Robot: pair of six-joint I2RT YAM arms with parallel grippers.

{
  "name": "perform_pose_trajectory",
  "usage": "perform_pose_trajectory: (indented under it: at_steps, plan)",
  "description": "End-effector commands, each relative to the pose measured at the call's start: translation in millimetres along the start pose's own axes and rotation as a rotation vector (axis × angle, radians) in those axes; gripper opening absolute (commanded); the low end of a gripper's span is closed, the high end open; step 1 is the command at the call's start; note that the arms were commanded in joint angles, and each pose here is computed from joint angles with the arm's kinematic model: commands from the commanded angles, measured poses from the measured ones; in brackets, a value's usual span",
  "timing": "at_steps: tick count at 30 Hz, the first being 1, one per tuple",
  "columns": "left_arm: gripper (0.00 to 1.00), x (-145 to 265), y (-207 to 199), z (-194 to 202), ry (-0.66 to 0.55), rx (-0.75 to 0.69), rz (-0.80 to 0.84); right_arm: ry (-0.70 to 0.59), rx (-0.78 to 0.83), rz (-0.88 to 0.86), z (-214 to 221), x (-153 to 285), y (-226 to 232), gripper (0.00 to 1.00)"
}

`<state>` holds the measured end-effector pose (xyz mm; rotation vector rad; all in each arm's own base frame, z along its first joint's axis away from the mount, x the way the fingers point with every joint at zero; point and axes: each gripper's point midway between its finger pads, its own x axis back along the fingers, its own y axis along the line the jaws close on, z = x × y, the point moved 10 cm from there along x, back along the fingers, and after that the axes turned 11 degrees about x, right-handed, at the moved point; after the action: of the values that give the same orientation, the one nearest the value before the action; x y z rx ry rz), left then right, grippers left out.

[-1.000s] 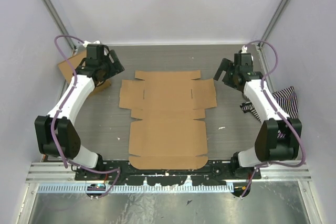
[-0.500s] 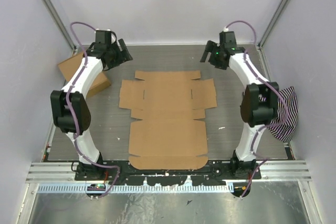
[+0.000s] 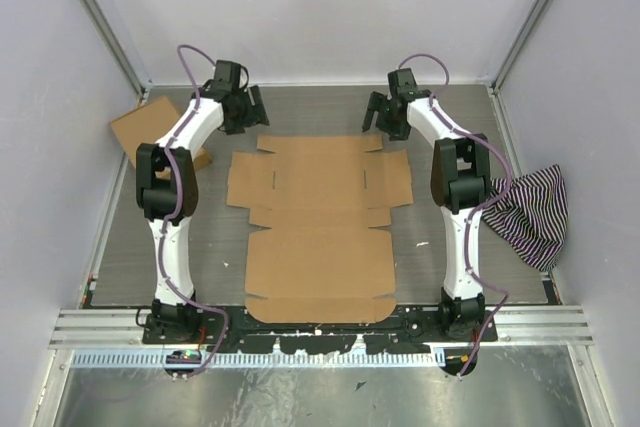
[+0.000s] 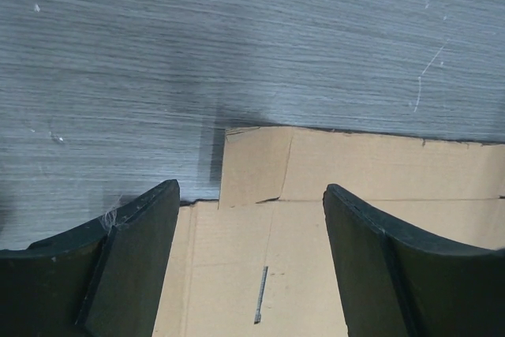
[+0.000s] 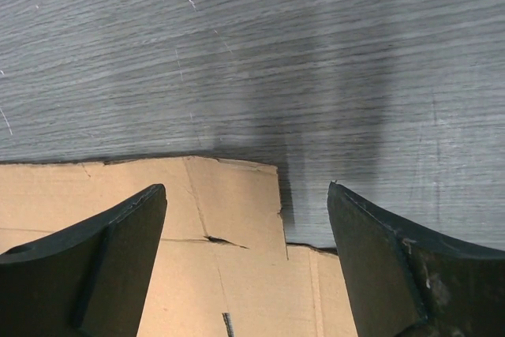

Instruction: Fold the paper box

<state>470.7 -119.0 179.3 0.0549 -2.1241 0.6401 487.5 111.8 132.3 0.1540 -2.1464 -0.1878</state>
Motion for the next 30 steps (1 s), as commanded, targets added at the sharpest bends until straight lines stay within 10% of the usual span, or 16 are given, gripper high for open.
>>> perform_pose_trajectory:
  at_steps: [1,30]
  plan:
    - [0.8,-10.0,-1.8,0.0,0.007,-0.025,-0.011,-0.055,0.041,-0.01,-15.9,11.5,6.4,0.87]
    - [0.77,-38.8,-3.3,19.7,0.097,-0.024,-0.004,-0.021,0.117,-0.128,-1.4,17.7,33.4,0.7]
